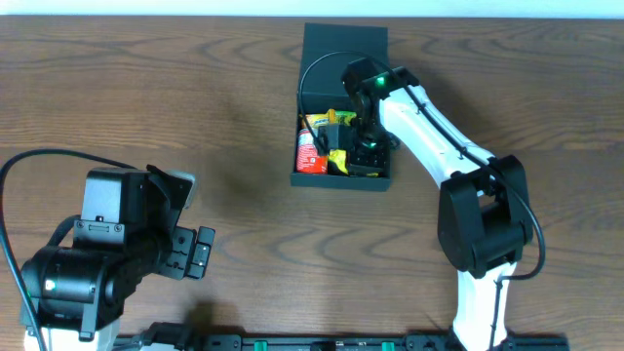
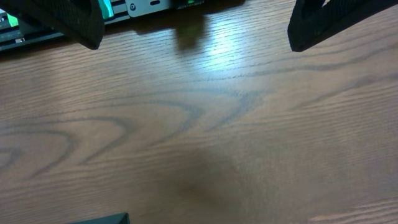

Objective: Pack container

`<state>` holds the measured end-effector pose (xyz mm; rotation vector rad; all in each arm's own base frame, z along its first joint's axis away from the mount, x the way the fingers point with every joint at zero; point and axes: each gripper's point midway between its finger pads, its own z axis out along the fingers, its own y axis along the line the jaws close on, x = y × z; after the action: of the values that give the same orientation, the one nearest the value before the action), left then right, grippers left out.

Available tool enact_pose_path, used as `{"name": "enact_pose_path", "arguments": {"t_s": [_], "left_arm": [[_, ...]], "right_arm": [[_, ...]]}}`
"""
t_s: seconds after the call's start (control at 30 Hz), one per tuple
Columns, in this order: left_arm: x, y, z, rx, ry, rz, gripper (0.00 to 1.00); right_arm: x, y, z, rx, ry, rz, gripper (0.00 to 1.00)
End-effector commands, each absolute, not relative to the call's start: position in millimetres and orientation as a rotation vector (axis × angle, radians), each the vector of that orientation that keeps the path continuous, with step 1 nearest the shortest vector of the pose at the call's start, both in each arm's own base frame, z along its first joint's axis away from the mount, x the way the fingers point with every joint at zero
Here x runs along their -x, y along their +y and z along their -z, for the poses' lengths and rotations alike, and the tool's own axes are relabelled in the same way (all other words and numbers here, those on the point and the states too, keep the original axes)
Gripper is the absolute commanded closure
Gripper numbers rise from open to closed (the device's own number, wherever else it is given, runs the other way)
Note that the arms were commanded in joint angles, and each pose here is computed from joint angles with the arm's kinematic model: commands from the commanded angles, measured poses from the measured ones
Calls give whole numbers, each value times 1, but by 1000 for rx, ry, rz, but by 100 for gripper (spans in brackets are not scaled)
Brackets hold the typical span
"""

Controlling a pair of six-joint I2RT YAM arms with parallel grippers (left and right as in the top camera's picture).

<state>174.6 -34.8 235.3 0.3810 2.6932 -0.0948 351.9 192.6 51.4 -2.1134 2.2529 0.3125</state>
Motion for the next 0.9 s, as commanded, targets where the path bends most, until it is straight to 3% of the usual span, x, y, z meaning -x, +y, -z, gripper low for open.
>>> {"name": "enact_pose_path", "arguments": {"t_s": [0.0, 0.07, 0.1, 0.2, 0.27, 0.47, 0.87], "left_arm": [[-175, -35, -235, -361, 2694, 102, 4], [-176, -35, -236, -361, 2688, 102, 5], [-177, -35, -236, -360, 2686, 102, 5], [-176, -35, -236, -360, 2687, 102, 5], [-176, -35, -236, -360, 2688, 103, 5], [-176, -35, -235, -350, 2692, 105, 5], [-176, -35, -236, -350, 2688, 104, 5]], "right_arm": [[-345, 205, -50, 2199, 2107, -425, 68], [-349, 207, -50, 2190, 2090, -415, 80], [-352, 208, -50, 2178, 2088, -408, 82], [-365, 208, -50, 2101, 2131, -346, 75], [-372, 206, -49, 2096, 2129, -298, 76], [-398, 211, -55, 2006, 2114, -194, 98], [-412, 237, -65, 1844, 2082, -312, 99]]}}
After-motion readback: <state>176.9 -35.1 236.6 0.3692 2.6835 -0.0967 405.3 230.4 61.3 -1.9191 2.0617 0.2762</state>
